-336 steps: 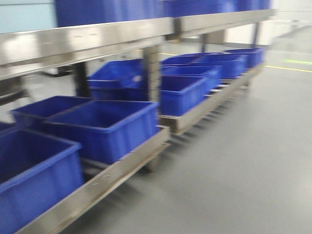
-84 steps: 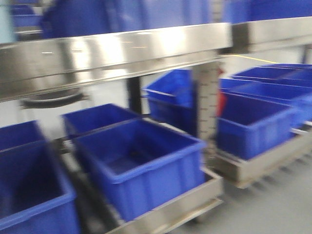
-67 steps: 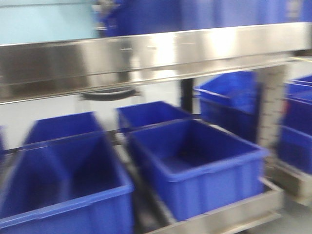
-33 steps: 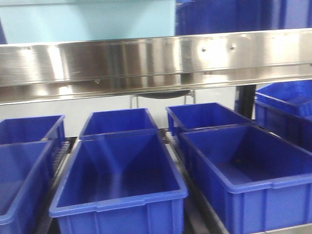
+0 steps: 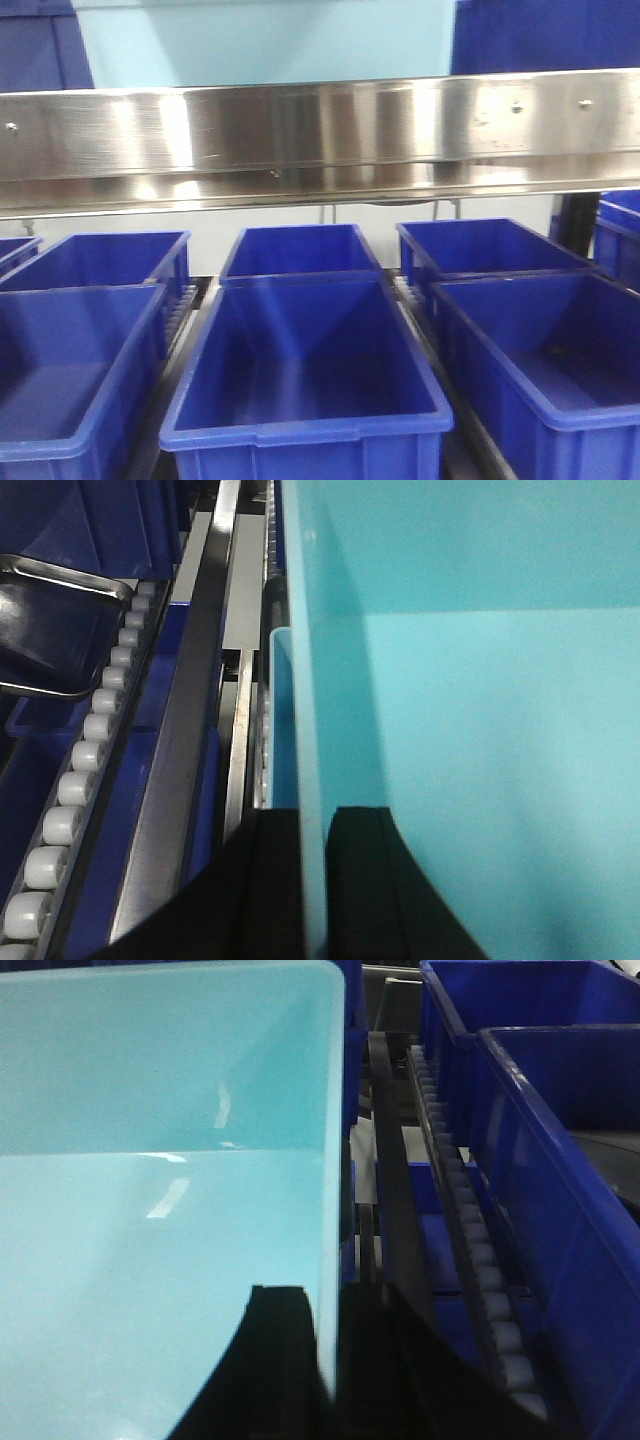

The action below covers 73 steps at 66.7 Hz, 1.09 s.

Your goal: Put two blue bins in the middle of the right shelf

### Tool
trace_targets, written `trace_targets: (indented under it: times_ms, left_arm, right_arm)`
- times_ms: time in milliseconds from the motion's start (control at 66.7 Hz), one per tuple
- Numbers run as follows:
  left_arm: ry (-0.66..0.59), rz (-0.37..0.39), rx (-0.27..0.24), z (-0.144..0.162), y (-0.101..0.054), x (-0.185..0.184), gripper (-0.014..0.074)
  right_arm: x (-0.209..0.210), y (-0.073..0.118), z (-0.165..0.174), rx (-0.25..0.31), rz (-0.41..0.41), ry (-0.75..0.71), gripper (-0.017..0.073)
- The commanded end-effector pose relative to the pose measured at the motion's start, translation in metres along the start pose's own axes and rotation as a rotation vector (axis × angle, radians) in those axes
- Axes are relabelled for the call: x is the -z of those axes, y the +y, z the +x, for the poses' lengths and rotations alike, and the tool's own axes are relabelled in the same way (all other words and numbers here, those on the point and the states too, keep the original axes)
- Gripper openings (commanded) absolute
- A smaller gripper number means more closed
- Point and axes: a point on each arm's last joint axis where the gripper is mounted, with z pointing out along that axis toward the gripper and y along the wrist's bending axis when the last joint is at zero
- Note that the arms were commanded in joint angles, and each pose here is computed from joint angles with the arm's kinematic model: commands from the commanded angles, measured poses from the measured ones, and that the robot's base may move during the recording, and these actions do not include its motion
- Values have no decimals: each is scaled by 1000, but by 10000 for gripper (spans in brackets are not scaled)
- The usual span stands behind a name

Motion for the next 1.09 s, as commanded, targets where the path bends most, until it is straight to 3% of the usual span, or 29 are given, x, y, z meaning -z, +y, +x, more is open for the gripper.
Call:
trace_targets:
  times_ms: [0,1079]
  left_arm:
    - [-57,30,-2,-7,-2,5,-111]
    - [-62,23,-7,-7,-1,5,-111]
  right_arm:
    - [7,3,-8,-3,-41,-75,-162]
    - [7,3,-8,-3,-41,-75,-162]
